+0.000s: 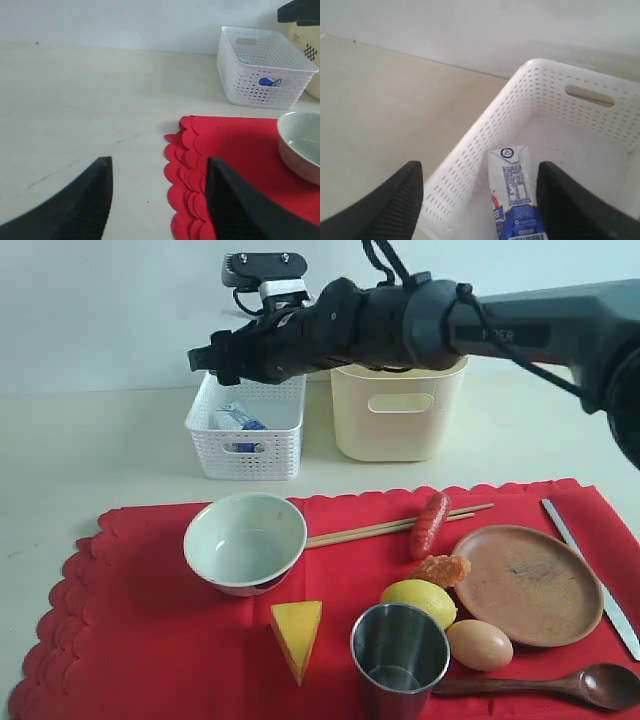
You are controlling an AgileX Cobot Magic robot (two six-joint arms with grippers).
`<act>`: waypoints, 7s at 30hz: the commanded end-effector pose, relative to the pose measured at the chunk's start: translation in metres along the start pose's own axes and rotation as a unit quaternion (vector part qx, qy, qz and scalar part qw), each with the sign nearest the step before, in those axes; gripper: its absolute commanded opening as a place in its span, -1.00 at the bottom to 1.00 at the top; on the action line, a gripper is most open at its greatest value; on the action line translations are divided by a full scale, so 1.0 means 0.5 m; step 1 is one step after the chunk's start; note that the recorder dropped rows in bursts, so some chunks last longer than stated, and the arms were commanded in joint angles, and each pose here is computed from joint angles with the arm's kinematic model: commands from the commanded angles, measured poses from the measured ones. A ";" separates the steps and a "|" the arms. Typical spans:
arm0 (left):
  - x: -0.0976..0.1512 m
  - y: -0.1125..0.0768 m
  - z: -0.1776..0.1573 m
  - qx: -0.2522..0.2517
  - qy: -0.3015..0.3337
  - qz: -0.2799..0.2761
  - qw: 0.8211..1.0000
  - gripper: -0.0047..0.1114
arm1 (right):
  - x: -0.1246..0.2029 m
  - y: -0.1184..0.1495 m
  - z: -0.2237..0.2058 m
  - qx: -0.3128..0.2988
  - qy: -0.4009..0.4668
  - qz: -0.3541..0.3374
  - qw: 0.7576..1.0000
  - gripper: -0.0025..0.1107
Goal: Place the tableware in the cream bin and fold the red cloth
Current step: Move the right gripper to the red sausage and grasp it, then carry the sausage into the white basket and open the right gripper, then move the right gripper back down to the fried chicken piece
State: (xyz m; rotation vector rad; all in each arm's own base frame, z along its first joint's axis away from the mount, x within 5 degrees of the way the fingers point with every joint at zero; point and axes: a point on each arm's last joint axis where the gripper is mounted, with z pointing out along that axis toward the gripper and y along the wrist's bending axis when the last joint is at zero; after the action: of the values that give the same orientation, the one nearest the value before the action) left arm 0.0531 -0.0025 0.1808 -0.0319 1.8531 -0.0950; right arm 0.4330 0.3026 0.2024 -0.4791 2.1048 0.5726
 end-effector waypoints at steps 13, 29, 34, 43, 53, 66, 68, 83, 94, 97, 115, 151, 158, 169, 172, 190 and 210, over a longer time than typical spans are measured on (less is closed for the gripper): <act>0.000 0.000 0.000 0.000 -0.006 -0.003 1.000 0.02 | -0.087 0.053 -0.287 -0.008 0.130 -0.134 0.982 0.03; 0.000 0.000 0.000 0.000 -0.006 -0.003 1.000 0.02 | 0.027 0.017 -0.482 0.060 0.169 -0.236 0.955 0.02; 0.000 0.000 0.000 0.000 -0.006 -0.004 1.000 0.02 | 0.059 0.012 -0.495 0.049 0.241 -0.265 0.932 0.02; 0.000 0.000 0.000 0.000 -0.006 -0.003 1.000 0.02 | 0.102 -0.026 -0.474 0.099 0.294 -0.273 0.911 0.02; 0.000 0.000 0.000 0.000 -0.006 -0.004 1.000 0.02 | 0.138 -0.111 -0.372 0.190 0.269 -0.036 0.943 0.02; 0.000 0.000 0.000 0.000 -0.006 -0.004 1.000 0.02 | 0.256 -0.162 -0.217 0.222 0.277 0.099 0.930 0.02; 0.000 0.000 0.000 0.000 -0.006 -0.004 1.000 0.02 | 0.264 -0.172 -0.211 0.244 0.276 0.102 0.924 0.02; 0.000 0.000 0.000 0.000 -0.006 -0.003 1.000 0.02 | 0.270 -0.179 -0.196 0.250 0.256 0.108 0.928 -0.96; 0.000 0.000 0.000 0.000 -0.006 -0.003 1.000 0.02 | 0.166 -0.143 -0.265 0.212 0.172 0.079 0.959 -0.96; 0.000 0.000 0.000 0.000 -0.006 -0.003 1.000 0.02 | 0.132 -0.125 -0.286 0.178 0.135 0.062 0.973 -0.96; 0.000 0.000 0.000 0.000 -0.006 -0.004 1.000 0.02 | 0.008 -0.049 -0.257 -0.013 0.084 -0.030 0.996 -0.96; 0.000 0.000 0.000 0.000 -0.006 -0.004 1.000 0.02 | 0.035 -0.088 0.042 0.005 0.024 -0.029 0.999 -0.92; 0.000 0.000 0.000 0.000 -0.006 -0.004 1.000 0.02 | 0.072 -0.099 0.069 0.008 0.045 -0.027 0.999 -0.73; 0.000 0.000 0.000 0.000 -0.006 -0.004 1.000 0.02 | 0.082 -0.097 0.069 -0.002 0.066 -0.068 0.996 -0.22; 0.000 0.000 0.000 0.000 -0.006 -0.004 1.000 0.02 | 0.080 -0.096 0.068 -0.002 0.065 -0.068 0.996 0.00; 0.000 0.000 0.000 0.000 -0.006 -0.004 1.000 0.02 | -0.041 -0.040 -0.063 -0.044 0.067 -0.109 0.991 0.36; 0.000 0.000 0.000 0.000 -0.006 -0.004 1.000 0.02 | -0.024 -0.049 -0.266 0.065 0.239 -0.123 0.961 0.36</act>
State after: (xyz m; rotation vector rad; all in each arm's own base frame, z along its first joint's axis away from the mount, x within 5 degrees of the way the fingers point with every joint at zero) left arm 0.0531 -0.0025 0.1808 -0.0329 1.8531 -0.0965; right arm 0.3768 0.2185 0.2706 -0.8679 2.4780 0.2037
